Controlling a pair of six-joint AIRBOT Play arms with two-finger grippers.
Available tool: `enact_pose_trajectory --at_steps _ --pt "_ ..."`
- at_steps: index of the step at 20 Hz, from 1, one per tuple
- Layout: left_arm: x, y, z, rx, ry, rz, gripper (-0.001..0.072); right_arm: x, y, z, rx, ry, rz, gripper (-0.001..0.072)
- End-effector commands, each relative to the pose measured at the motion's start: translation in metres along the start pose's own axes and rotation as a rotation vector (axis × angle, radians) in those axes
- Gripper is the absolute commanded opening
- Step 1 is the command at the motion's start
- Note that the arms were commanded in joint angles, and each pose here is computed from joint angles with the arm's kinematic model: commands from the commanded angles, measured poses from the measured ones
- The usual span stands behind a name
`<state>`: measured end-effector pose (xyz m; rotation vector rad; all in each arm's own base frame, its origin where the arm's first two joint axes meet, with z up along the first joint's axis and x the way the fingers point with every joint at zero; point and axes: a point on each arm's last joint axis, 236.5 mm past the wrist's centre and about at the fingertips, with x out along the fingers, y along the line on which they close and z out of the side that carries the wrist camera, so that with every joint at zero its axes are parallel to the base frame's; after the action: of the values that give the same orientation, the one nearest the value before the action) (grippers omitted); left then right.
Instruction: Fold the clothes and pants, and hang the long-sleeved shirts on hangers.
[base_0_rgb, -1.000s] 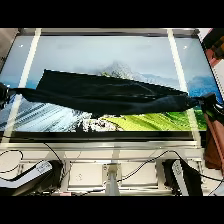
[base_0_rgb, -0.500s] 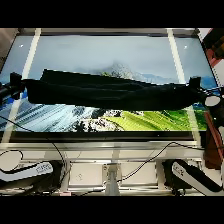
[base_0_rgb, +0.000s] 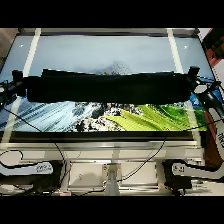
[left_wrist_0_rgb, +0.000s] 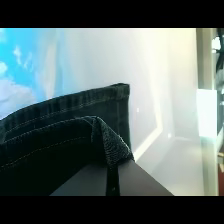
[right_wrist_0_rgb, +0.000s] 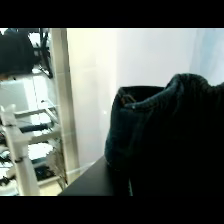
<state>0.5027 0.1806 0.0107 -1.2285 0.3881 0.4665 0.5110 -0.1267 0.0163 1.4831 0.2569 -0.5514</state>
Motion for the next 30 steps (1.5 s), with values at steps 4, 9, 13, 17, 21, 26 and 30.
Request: enact_pose_trajectory --at_steps 4,9,13,17,21,26,30 --pt "0.029 -0.033 -0.009 0.049 -0.085 -0.039 0.0022 0.028 -0.030 -0.001 0.171 -0.030 -0.040 0.0051" --pt "0.058 -0.008 -0.032 -0.056 -0.042 0.013 0.0023 0.037 -0.042 -0.001 0.182 -0.049 -0.054 0.0052" --pt "0.062 -0.012 -0.028 -0.070 -0.050 0.003 0.0031 0.037 -0.029 0.009 0.178 -0.086 -0.008 0.0053" --pt "0.063 -0.037 -0.023 -0.041 -0.063 -0.041 0.0035 0.038 -0.011 0.006 0.164 -0.085 0.029 0.0053" --pt "0.067 -0.038 -0.026 -0.030 -0.069 -0.041 0.0652 0.037 0.000 0.006 0.127 -0.089 0.056 0.0326" --pt "0.064 -0.042 -0.026 0.055 -0.059 -0.043 0.0651 0.036 0.002 0.002 0.061 -0.077 0.056 0.0589" --pt "0.049 -0.035 -0.037 0.534 0.044 0.006 0.0649 0.028 0.016 -0.003 -0.121 -0.058 0.078 0.0588"
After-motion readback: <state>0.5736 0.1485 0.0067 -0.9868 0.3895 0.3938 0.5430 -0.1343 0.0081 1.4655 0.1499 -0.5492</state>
